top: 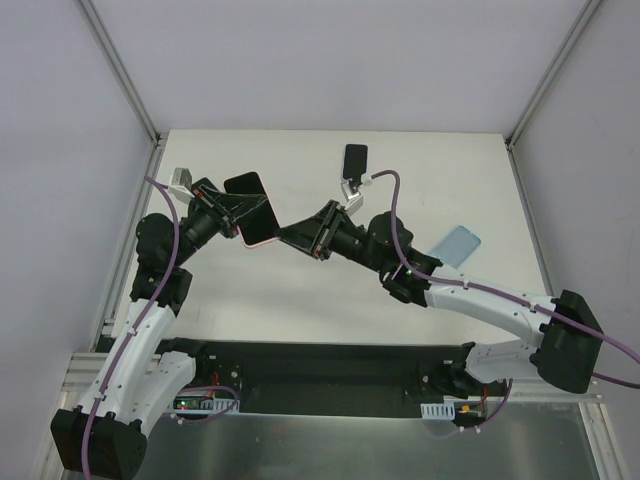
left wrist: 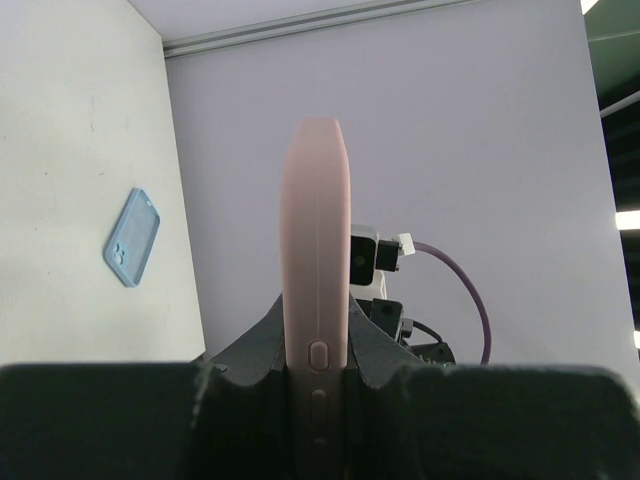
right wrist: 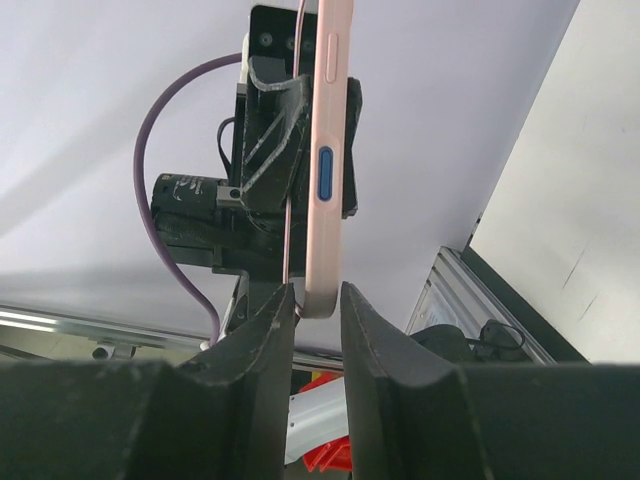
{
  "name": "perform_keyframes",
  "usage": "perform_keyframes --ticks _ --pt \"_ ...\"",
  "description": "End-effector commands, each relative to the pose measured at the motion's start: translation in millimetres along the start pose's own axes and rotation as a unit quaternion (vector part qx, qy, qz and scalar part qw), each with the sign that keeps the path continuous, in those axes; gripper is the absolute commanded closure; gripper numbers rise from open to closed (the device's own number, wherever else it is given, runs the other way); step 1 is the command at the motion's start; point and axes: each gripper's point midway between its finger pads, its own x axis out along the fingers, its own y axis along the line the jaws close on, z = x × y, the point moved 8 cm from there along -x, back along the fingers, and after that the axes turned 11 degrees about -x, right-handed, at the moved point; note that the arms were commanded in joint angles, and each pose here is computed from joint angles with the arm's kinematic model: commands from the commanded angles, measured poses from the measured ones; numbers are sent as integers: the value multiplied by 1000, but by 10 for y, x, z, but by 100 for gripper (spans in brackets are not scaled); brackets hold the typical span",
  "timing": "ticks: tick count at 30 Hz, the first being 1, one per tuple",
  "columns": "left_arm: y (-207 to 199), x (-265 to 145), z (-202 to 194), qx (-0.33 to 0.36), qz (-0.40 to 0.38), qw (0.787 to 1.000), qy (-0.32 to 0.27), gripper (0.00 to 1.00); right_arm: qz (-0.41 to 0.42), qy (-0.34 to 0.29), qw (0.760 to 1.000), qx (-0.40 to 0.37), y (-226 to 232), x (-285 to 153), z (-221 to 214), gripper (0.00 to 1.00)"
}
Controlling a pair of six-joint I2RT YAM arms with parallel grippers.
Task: Take the phone out of the phone case
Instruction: Remove the phone case from the phone.
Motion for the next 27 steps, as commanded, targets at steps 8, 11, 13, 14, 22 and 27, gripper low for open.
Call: perform_keyframes --ticks 8,11,13,14,22,27 --pt "-337 -67 -53 34 -64 997 0 100 55 -14 998 -9 255 112 155 73" --pt "-340 -65 -52 34 -64 997 0 100 61 -10 998 -2 250 128 142 73" --pt "-342 -65 -52 35 -65 997 0 100 63 -9 998 0 242 128 134 73" --pt "-336 -59 -47 35 -64 997 0 100 63 -9 998 1 236 126 131 73" --pt "-344 -41 -25 36 -64 997 -5 100 60 -14 998 5 209 45 115 74" --pt "-362 -38 -18 37 -65 997 -6 100 61 -16 998 7 203 -2 110 74"
